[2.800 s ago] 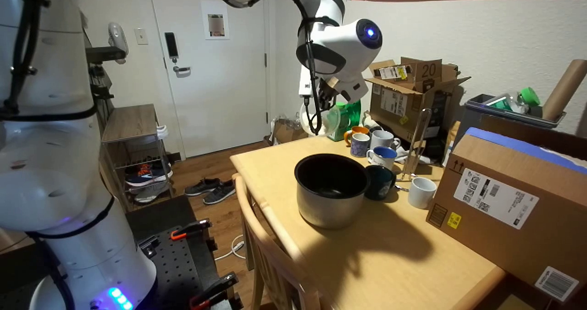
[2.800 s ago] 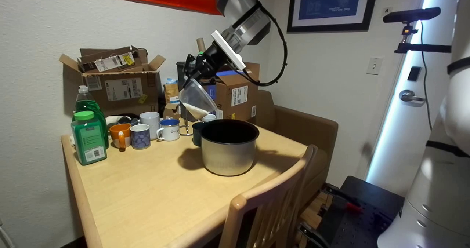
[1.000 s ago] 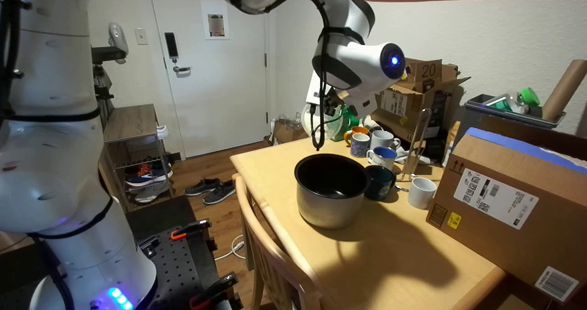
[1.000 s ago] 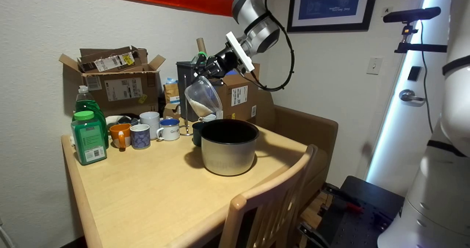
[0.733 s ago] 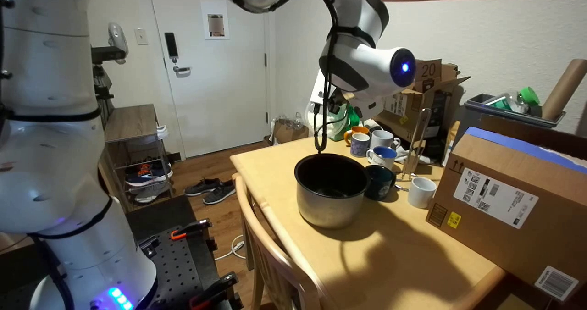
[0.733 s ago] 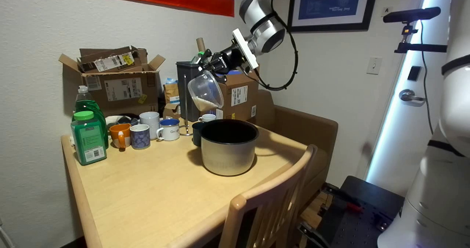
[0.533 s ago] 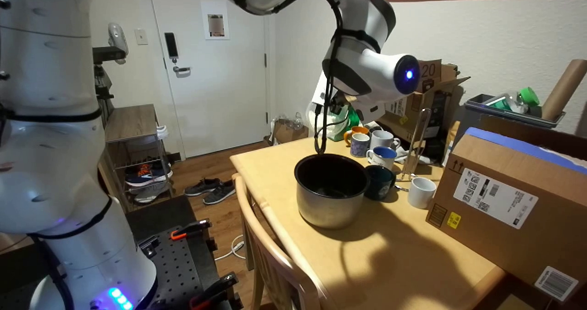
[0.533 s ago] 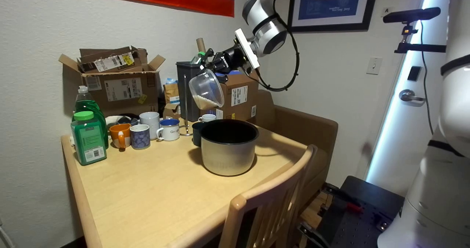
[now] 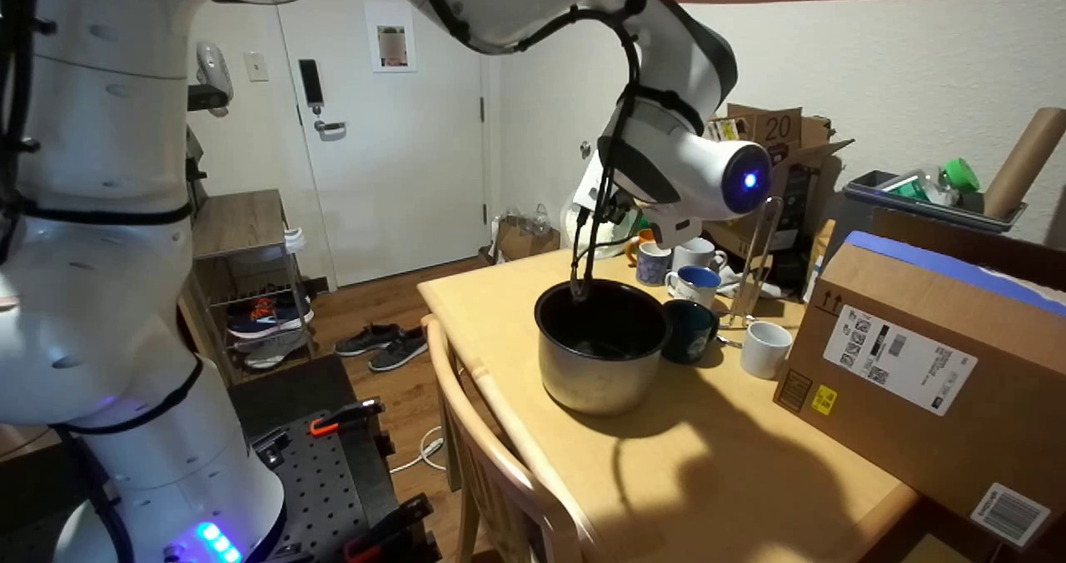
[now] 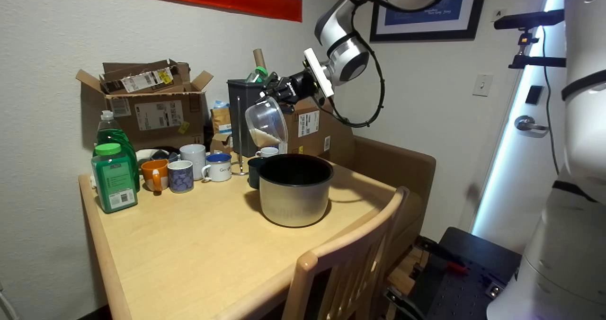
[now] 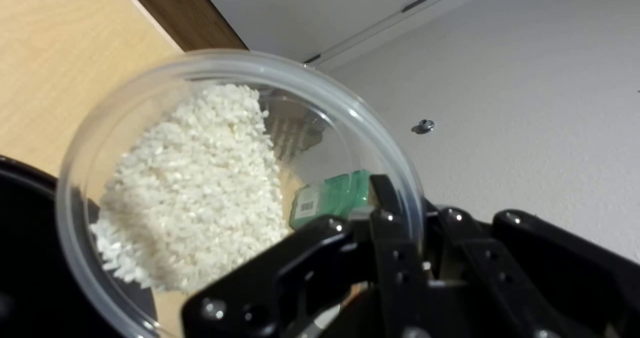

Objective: Pick the bowl and pour its contents into the bucket

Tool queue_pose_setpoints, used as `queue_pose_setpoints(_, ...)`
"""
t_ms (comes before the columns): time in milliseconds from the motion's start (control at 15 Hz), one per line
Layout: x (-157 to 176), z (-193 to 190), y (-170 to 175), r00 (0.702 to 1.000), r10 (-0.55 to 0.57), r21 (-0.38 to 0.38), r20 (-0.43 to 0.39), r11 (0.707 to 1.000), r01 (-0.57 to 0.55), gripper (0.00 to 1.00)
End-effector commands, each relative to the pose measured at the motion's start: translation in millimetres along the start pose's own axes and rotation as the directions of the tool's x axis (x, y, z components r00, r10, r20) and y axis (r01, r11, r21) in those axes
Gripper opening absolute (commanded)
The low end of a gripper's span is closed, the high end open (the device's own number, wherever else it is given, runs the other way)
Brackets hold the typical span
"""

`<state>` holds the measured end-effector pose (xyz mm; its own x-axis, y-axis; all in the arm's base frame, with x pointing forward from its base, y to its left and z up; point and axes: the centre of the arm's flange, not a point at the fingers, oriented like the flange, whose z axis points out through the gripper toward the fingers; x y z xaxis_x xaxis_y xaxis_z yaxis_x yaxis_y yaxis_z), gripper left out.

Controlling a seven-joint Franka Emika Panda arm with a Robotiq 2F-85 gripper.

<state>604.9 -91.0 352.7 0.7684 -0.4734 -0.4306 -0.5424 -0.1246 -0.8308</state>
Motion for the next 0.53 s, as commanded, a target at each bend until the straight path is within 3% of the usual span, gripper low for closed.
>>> queue_pose_setpoints(0,15.1,-6.3,-2.6,0.999,0.015,0.059,0.048,0.998,-0.017,0.02)
queue_pose_setpoints(467,36.0,-20.0,15.5,0.994,0.070,0.127,0.086,0.989,-0.080,0.02)
